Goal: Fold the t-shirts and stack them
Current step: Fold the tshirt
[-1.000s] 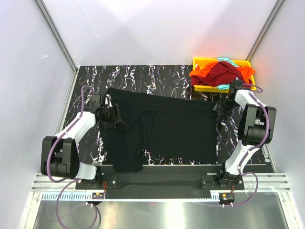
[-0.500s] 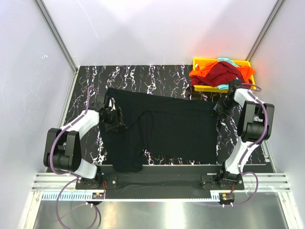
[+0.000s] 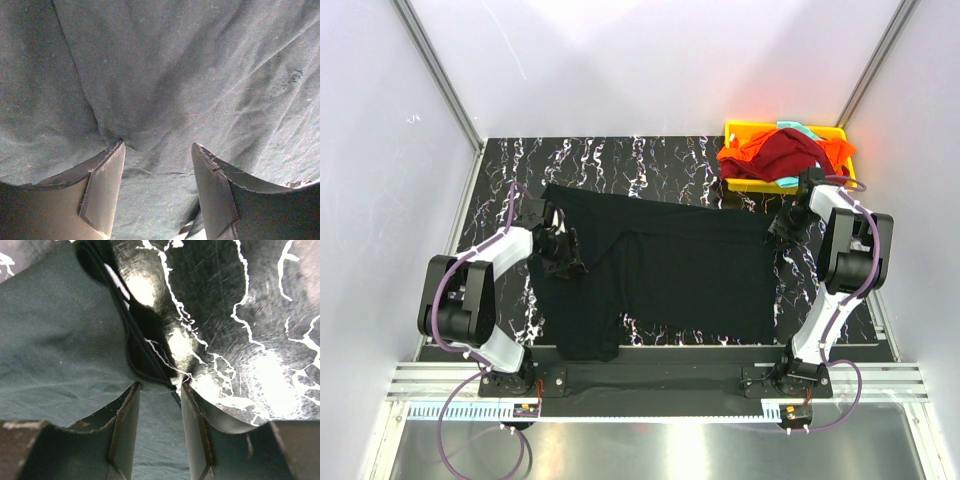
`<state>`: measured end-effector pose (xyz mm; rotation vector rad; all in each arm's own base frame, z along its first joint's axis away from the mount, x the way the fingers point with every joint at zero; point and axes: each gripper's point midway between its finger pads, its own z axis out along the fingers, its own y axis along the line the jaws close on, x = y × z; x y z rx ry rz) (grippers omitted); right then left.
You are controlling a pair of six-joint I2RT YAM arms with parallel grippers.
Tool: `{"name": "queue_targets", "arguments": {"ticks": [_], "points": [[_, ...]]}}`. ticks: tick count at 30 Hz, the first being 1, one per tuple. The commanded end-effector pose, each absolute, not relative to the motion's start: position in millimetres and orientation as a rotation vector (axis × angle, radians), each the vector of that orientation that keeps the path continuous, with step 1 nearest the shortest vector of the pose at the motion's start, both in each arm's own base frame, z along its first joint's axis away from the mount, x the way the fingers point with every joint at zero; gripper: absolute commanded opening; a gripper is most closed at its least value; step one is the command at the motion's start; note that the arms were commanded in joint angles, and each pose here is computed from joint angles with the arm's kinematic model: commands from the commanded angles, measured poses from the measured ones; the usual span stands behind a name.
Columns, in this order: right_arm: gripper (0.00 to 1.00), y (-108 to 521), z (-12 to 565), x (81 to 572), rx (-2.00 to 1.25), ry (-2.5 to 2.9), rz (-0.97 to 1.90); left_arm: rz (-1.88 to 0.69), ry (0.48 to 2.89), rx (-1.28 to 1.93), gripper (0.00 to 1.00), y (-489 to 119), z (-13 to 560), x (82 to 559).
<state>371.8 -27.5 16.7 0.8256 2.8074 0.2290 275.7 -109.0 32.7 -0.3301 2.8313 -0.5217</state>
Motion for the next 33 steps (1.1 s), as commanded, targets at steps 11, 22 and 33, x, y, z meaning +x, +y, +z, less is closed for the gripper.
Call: {"name": "queue_targets", "arguments": {"ticks": [11,22,33], "points": [[0.44,-39.2,24.7,391.5,0.806,2.759,0.21,-0.479,2.764,-0.287,0.44,-108.2,43.8,310.9],[0.29,-38.1,26.1,391.9,0.796,2.76,0.217,-0.458,2.735,-0.264,0.0,-107.3,52.2,324.7],[0.04,-38.6,44.9,386.8,0.822,2.746,0.207,-0.405,2.645,-0.224,0.0,-100.1,96.9,340.3]]}}
